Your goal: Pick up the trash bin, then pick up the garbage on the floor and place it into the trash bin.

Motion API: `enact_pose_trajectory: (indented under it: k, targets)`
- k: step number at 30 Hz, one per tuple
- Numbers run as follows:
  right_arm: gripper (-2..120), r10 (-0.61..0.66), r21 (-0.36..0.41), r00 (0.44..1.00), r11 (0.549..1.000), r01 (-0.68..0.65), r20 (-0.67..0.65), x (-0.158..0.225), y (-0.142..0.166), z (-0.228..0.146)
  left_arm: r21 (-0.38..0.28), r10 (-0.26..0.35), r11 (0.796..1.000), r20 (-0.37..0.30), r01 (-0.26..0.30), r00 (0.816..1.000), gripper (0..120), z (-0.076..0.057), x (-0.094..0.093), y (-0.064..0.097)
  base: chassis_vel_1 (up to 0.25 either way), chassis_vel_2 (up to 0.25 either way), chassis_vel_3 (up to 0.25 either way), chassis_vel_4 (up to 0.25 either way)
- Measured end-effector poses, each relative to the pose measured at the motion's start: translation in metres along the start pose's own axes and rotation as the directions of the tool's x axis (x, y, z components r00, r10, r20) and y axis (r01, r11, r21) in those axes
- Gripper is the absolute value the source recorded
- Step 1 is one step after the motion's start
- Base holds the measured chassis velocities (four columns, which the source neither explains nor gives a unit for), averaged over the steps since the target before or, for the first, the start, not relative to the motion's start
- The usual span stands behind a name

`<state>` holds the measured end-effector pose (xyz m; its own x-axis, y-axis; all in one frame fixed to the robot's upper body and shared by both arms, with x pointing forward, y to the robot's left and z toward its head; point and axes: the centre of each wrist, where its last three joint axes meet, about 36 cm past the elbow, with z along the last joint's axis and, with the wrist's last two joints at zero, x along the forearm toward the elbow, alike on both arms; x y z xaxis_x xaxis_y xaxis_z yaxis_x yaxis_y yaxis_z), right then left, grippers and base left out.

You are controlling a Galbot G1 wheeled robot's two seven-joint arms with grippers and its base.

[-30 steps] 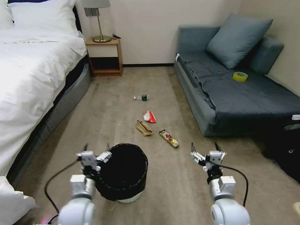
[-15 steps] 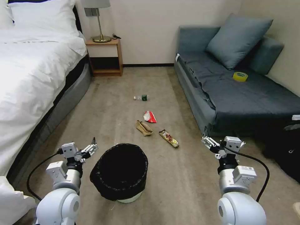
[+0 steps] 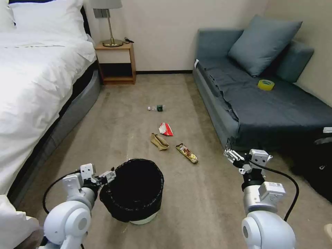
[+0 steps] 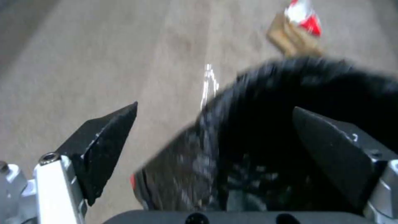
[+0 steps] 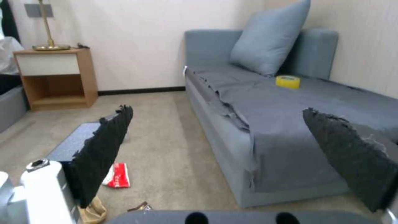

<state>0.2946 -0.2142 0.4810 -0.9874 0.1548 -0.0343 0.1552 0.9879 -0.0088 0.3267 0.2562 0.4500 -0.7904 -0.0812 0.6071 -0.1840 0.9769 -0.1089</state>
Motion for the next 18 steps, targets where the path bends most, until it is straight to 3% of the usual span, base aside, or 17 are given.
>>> enact_pose_trajectory:
  k: [4, 18]
  targets:
    - [100, 0.002, 0.0, 1.0, 1.0, -0.002, 0.001, -0.001, 0.0, 0.001, 0.001, -0.005, 1.0, -0.045, 0.005, 0.999, 100, 0.012, -0.012, -0.002, 0.0, 0.0, 0.0, 0.0]
    - [100, 0.009, 0.002, 1.0, 1.0, -0.009, 0.005, -0.002, -0.001, 0.005, 0.045, -0.02, 0.999, -0.12, 0.026, 0.993, 99, 0.027, -0.03, -0.005, 0.0, 0.0, 0.0, 0.0]
